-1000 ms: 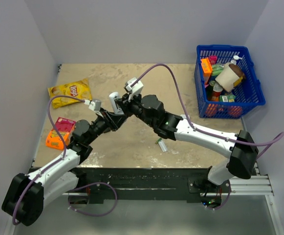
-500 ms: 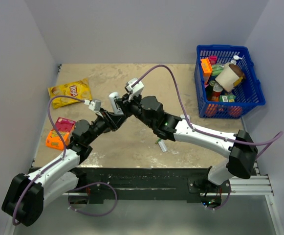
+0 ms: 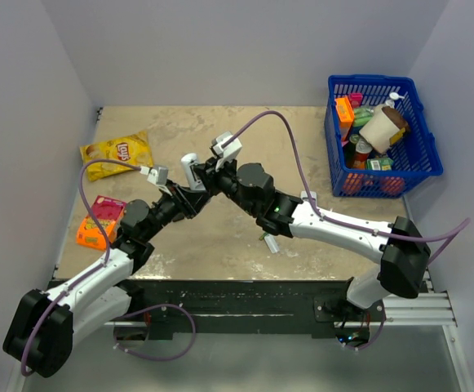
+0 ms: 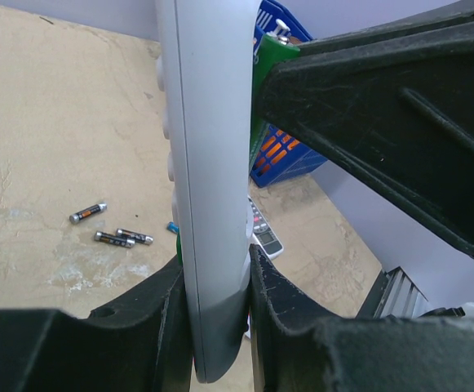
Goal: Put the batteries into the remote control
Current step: Load the battery into the remote control.
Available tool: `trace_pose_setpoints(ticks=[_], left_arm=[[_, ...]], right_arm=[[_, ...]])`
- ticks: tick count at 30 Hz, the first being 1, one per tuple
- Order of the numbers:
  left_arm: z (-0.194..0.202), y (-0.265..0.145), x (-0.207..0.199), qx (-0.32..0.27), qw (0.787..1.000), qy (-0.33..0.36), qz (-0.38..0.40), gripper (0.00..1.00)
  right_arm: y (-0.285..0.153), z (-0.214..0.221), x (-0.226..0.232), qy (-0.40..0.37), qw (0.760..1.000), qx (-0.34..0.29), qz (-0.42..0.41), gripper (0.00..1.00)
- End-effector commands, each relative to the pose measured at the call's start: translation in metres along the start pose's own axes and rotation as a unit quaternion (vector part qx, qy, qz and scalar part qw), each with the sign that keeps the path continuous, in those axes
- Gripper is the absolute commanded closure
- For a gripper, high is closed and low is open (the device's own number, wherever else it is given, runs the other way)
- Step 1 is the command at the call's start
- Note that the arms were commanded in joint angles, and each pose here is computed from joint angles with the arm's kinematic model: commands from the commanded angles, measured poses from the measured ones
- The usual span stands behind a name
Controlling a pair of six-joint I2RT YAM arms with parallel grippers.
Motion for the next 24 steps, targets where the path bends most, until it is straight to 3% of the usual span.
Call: trace_pose_setpoints(ticks=[1, 9, 24], left_arm=[[-0.046, 0.004, -0.03, -0.069, 0.995, 0.032, 0.057, 1.0], [-0.043, 0.004, -0.029, -0.063, 0.996, 0.025, 0.055, 1.0], [-0.04, 0.005, -0.028, -0.058, 0.997, 0.019, 0.053, 1.0]], right_arm=[[0.002, 0.011, -0.003, -0.021, 1.0, 0.01, 0.002, 0.9], [0.004, 0.009, -0.002, -0.015, 1.0, 0.013, 0.007, 0.76], [0.006, -0.001, 0.001, -0.003, 1.0, 0.009, 0.01, 0.71]])
Point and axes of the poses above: each gripper's point midway between its finger pads, its own y axis out along the fingers, its own x axis along the line the jaws close on, z = x × y, the point moved 2 cm from there along -y, back along the fingers, and after that the axes turned 6 degrees about y, right-handed, at the moved point
